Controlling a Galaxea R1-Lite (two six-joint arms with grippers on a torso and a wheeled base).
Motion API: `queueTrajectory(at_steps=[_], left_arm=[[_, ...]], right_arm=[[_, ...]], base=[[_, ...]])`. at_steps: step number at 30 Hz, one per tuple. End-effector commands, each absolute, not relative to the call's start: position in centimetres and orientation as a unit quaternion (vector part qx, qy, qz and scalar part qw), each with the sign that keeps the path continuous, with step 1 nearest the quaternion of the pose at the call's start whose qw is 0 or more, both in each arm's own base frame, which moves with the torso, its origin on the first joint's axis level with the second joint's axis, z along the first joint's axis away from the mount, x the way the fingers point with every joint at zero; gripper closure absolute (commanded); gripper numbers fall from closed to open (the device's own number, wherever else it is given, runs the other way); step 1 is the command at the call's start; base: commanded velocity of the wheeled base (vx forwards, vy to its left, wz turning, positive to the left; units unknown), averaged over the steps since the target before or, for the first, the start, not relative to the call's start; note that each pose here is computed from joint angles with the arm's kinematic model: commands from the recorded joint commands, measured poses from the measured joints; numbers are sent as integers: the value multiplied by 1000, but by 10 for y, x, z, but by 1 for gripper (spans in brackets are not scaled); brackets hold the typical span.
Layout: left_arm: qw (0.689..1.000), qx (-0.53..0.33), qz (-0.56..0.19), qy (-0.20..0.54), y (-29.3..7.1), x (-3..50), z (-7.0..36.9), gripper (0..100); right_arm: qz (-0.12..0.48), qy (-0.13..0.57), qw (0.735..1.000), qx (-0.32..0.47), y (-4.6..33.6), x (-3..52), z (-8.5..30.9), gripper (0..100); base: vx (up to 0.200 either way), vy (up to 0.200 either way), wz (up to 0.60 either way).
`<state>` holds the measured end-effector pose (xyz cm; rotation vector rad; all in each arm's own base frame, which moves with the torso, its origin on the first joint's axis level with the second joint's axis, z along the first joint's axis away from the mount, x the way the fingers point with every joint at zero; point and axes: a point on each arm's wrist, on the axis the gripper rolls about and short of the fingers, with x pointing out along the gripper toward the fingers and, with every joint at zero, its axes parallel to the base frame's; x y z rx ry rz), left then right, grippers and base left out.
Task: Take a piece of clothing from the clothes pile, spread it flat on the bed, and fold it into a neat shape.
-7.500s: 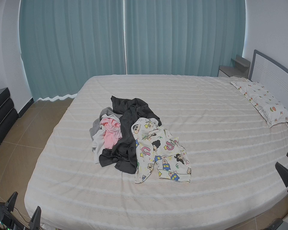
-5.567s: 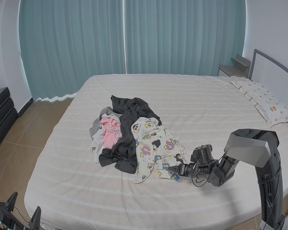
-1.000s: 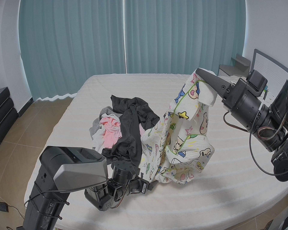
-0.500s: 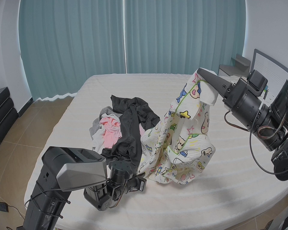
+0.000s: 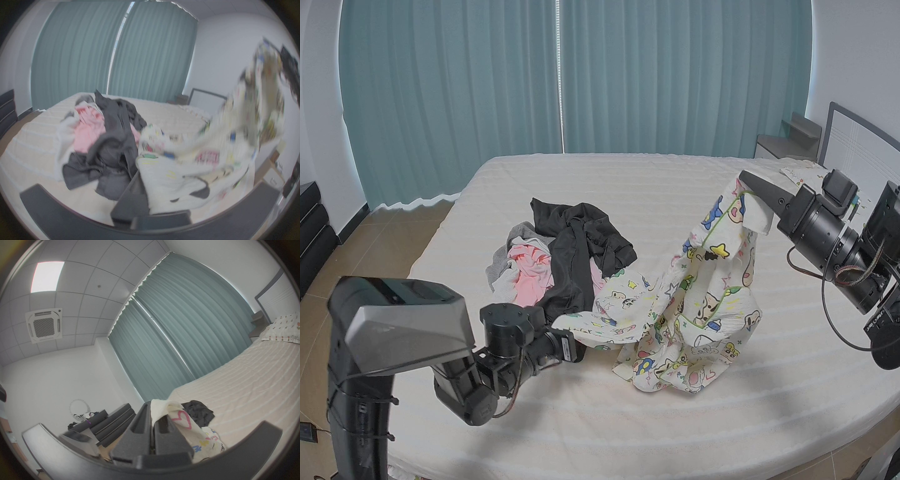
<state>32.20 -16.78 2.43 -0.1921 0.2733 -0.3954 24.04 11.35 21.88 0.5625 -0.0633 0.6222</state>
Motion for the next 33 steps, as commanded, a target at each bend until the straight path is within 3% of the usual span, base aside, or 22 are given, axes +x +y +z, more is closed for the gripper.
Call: queueTrajectory(at_steps=[1,6,12,17,23,33], left_arm=[[978,-157,-136,4,-130,310,123,100],[976,-176,-115,-55,-120,305,170,100],[974,-181,-115,-71,-114,289,219,100],[972,-183,-120,-81,-108,270,260,100],[968,-189,-126,-108,-104,252,298,100],[966,-195,-130,-113,-97,216,321,100]], right_arm=[[231,9,937,262,84,247,190,100],[170,10,949,267,71,261,179,100],[153,-55,947,275,68,263,211,100],[174,-122,936,281,68,249,262,100],[229,-152,917,290,79,208,327,100],[239,-165,919,268,77,187,340,100]], base=[[0,0,0],[0,0,0],[0,0,0],[0,0,0],[0,0,0],[0,0,0]])
